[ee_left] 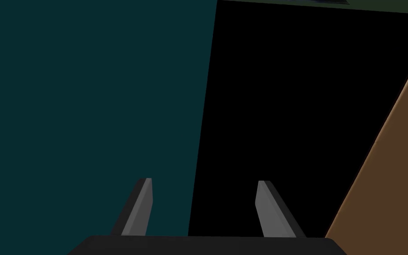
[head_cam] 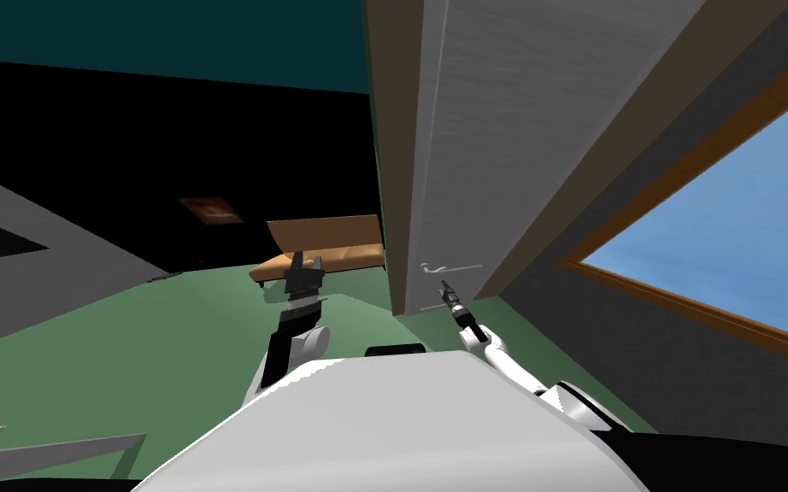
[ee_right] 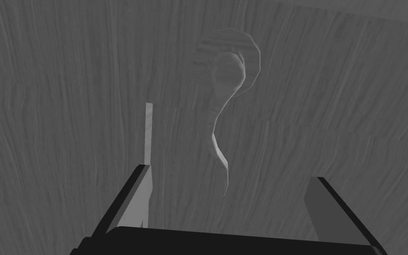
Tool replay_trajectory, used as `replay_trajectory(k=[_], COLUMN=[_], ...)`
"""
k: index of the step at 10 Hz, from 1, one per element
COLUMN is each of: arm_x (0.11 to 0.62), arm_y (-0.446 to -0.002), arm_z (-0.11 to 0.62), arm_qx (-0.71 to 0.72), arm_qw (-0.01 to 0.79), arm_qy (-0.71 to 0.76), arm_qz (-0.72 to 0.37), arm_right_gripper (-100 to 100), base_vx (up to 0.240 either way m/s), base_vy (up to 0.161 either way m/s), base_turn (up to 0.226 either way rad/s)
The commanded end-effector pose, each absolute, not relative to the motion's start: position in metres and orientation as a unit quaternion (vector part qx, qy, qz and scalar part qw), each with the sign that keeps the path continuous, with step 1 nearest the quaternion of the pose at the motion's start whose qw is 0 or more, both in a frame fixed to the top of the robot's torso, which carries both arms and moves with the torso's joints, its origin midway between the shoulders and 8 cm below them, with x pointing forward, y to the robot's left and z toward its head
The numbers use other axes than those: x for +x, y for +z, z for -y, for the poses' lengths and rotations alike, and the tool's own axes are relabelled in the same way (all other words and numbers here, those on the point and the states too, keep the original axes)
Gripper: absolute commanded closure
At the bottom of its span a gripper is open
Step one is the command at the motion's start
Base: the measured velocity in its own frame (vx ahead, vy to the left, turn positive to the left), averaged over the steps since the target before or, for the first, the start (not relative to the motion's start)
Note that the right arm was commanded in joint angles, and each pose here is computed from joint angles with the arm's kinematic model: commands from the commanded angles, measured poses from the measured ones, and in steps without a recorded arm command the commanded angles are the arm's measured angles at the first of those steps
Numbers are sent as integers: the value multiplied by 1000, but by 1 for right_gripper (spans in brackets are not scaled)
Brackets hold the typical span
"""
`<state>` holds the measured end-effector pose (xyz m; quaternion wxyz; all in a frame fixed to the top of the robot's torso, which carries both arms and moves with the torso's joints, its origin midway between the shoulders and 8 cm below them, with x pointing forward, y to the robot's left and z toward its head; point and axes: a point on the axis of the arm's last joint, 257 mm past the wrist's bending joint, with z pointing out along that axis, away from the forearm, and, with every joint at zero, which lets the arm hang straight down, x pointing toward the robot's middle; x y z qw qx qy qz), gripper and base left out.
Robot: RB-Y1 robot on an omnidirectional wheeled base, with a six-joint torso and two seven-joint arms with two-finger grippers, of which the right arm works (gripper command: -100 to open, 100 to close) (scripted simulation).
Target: Pull the door open
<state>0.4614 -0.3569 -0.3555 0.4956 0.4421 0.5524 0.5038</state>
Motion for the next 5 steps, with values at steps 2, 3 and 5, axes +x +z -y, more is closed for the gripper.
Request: replay_trajectory(k=[2,3,5], arm_x=[452,446,441], arm_y=[-356,-356,-356], arm_z=[389,406,422], arm_qx=[457,465,472], arm_qw=[507,514,520], arm_qy=[492,485,479], arm_qz=[-540,-533,-527], arm_right_gripper=[-100,-100,-100], base_vx=[200,223,147], base_vy=[84,66,45], base_turn=[205,231,171])
